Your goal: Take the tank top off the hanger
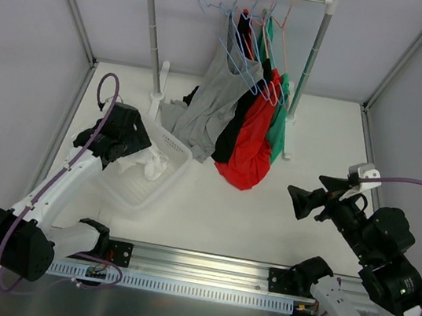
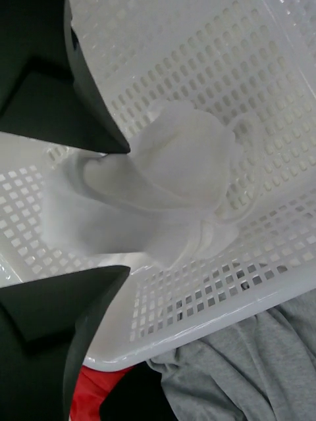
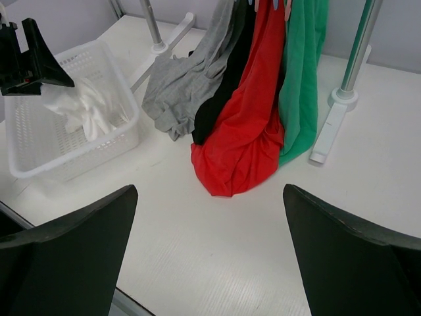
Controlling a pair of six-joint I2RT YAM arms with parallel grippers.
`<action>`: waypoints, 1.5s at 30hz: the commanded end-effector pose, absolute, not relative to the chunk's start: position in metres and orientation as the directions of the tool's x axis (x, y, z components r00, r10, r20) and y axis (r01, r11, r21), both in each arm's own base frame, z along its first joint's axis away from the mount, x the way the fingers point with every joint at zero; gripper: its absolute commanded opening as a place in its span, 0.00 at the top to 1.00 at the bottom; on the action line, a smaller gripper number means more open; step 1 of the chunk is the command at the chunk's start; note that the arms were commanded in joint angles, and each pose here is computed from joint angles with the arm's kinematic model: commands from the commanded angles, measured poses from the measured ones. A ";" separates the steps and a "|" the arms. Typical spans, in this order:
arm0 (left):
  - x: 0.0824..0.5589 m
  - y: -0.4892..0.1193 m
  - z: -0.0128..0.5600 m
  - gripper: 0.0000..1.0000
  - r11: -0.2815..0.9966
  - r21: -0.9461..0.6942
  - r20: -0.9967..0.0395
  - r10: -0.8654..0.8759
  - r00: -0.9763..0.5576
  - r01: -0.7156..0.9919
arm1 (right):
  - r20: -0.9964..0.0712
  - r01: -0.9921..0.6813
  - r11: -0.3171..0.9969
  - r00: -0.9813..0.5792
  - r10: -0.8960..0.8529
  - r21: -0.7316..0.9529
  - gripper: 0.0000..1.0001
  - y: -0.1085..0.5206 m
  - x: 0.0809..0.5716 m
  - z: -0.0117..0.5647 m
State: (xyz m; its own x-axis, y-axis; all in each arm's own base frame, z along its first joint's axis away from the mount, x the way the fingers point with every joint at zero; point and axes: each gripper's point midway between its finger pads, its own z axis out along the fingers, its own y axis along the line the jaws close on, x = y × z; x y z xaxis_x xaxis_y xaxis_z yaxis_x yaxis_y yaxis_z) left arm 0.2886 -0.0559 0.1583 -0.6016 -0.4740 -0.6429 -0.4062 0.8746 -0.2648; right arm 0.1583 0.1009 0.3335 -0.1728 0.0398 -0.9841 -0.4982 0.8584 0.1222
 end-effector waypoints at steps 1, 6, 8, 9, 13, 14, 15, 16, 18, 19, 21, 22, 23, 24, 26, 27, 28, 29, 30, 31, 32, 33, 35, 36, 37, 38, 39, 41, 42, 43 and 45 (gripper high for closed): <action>0.295 -0.060 0.169 0.27 0.866 -0.313 -0.645 -0.495 -0.582 -0.389 | -0.986 -0.521 0.843 -0.157 0.059 0.133 0.00 0.110 0.164 0.339; 0.288 -0.068 0.213 0.01 0.883 -0.377 -0.689 -0.469 -0.552 -0.280 | -0.982 -0.476 0.870 -0.182 0.049 0.132 0.01 0.106 0.174 0.330; 0.278 -0.070 0.246 0.01 0.888 -0.410 -0.729 -0.457 -0.510 -0.210 | -0.975 -0.391 0.912 -0.219 0.036 0.121 0.01 0.095 0.185 0.319; 0.275 -0.069 0.258 0.01 0.892 -0.412 -0.747 -0.447 -0.492 -0.184 | -0.972 -0.294 0.950 -0.231 0.034 0.103 0.01 0.079 0.194 0.315; 0.254 -0.054 0.294 0.01 0.928 -0.342 -0.805 -0.371 -0.463 -0.149 | -0.930 -0.064 0.998 -0.366 -0.043 -0.021 0.00 0.045 0.213 0.286; 0.249 -0.049 0.306 0.01 0.941 -0.310 -0.831 -0.336 -0.444 -0.131 | -0.919 -0.013 0.999 -0.390 -0.052 -0.051 0.00 0.035 0.212 0.282; 0.244 -0.041 0.308 0.01 0.948 -0.281 -0.843 -0.319 -0.434 -0.151 | -0.915 0.004 0.998 -0.400 -0.053 -0.060 0.00 0.033 0.213 0.281; 0.239 -0.034 0.311 0.01 0.952 -0.258 -0.854 -0.304 -0.421 -0.164 | -0.911 0.019 0.998 -0.410 -0.046 -0.059 0.01 0.031 0.213 0.280; 0.224 -0.017 0.316 0.01 0.963 -0.199 -0.888 -0.256 -0.382 -0.182 | -0.913 0.051 0.996 -0.406 -0.047 -0.074 0.01 0.024 0.211 0.280; 0.219 -0.002 0.317 0.01 0.963 -0.143 -0.908 -0.219 -0.357 -0.227 | -0.910 0.056 0.994 -0.410 -0.063 -0.094 0.01 0.020 0.209 0.277; 0.208 0.016 0.315 0.01 0.952 -0.103 -0.927 -0.197 -0.320 -0.288 | -0.919 0.079 0.992 -0.391 -0.056 -0.094 0.01 0.012 0.203 0.280; 0.205 0.024 0.313 0.01 0.944 -0.082 -0.932 -0.186 -0.310 -0.319 | -0.921 0.076 0.993 -0.386 -0.055 -0.091 0.00 0.011 0.201 0.280; 0.203 0.027 0.306 0.01 0.942 -0.065 -0.931 -0.176 -0.320 -0.329 | -0.923 0.076 0.993 -0.381 -0.051 -0.086 0.00 0.010 0.198 0.281; 0.203 0.026 0.302 0.01 0.942 -0.066 -0.931 -0.177 -0.320 -0.328 | -0.932 0.084 0.994 -0.361 -0.037 -0.072 0.01 0.007 0.194 0.285; 0.202 0.027 0.285 0.01 0.933 -0.086 -0.924 -0.205 -0.322 -0.348 | -0.938 0.104 0.992 -0.344 -0.031 -0.071 0.01 0.000 0.189 0.287; 0.204 0.025 0.283 0.01 0.933 -0.107 -0.927 -0.219 -0.306 -0.345 | -0.946 0.116 0.991 -0.324 -0.019 -0.060 0.00 -0.004 0.185 0.290; 0.204 0.021 0.280 0.01 0.940 -0.115 -0.925 -0.219 -0.310 -0.321 | -0.947 0.124 0.990 -0.320 -0.021 -0.063 0.01 -0.007 0.182 0.290; 0.204 0.022 0.277 0.01 0.940 -0.112 -0.924 -0.218 -0.313 -0.323 | -0.950 0.133 0.989 -0.312 -0.020 -0.065 0.00 -0.010 0.180 0.290; 0.204 0.025 0.278 0.01 0.936 -0.110 -0.925 -0.220 -0.310 -0.335 | -0.952 0.131 0.989 -0.306 -0.025 -0.068 0.01 -0.012 0.178 0.291; 0.202 0.027 0.279 0.01 0.932 -0.113 -0.928 -0.223 -0.298 -0.345 | -0.954 0.127 0.990 -0.299 -0.025 -0.066 0.00 -0.013 0.176 0.291; 0.201 0.030 0.280 0.01 0.927 -0.113 -0.931 -0.225 -0.288 -0.358 | -0.954 0.126 0.990 -0.300 -0.028 -0.068 0.00 -0.013 0.175 0.290; 0.200 0.031 0.281 0.01 0.925 -0.119 -0.932 -0.229 -0.282 -0.361 | -0.953 0.126 0.990 -0.301 -0.028 -0.069 0.00 -0.014 0.175 0.290; 0.196 0.031 0.280 0.01 0.923 -0.140 -0.933 -0.244 -0.264 -0.358 | -0.952 0.127 0.989 -0.306 -0.031 -0.073 0.01 -0.014 0.175 0.286; 0.194 0.031 0.279 0.01 0.922 -0.147 -0.933 -0.249 -0.258 -0.359 | -0.950 0.127 0.988 -0.310 -0.042 -0.085 0.00 -0.014 0.175 0.284; 0.192 0.031 0.276 0.01 0.922 -0.150 -0.933 -0.251 -0.257 -0.357 | -0.949 0.134 0.987 -0.311 -0.044 -0.089 0.01 -0.015 0.176 0.282; 0.192 0.030 0.273 0.01 0.923 -0.149 -0.932 -0.251 -0.261 -0.354 | -0.949 0.134 0.987 -0.313 -0.044 -0.090 0.01 -0.015 0.176 0.282; 0.192 0.030 0.270 0.01 0.924 -0.146 -0.931 -0.249 -0.266 -0.353 | -0.948 0.126 0.988 -0.316 -0.048 -0.092 0.00 -0.014 0.177 0.282; 0.192 0.029 0.265 0.01 0.926 -0.140 -0.929 -0.246 -0.278 -0.351 | -0.947 0.105 0.991 -0.319 -0.046 -0.083 0.01 -0.009 0.178 0.282; 0.193 0.027 0.263 0.01 0.929 -0.140 -0.927 -0.244 -0.286 -0.342 | -0.946 0.102 0.991 -0.320 -0.048 -0.084 0.00 -0.008 0.178 0.282; 0.195 0.026 0.263 0.01 0.932 -0.138 -0.924 -0.243 -0.295 -0.336 | -0.946 0.099 0.991 -0.321 -0.052 -0.088 0.01 -0.008 0.178 0.282; 0.198 0.022 0.261 0.01 0.936 -0.142 -0.920 -0.245 -0.306 -0.322 | -0.944 0.103 0.990 -0.324 -0.056 -0.094 0.01 -0.008 0.180 0.279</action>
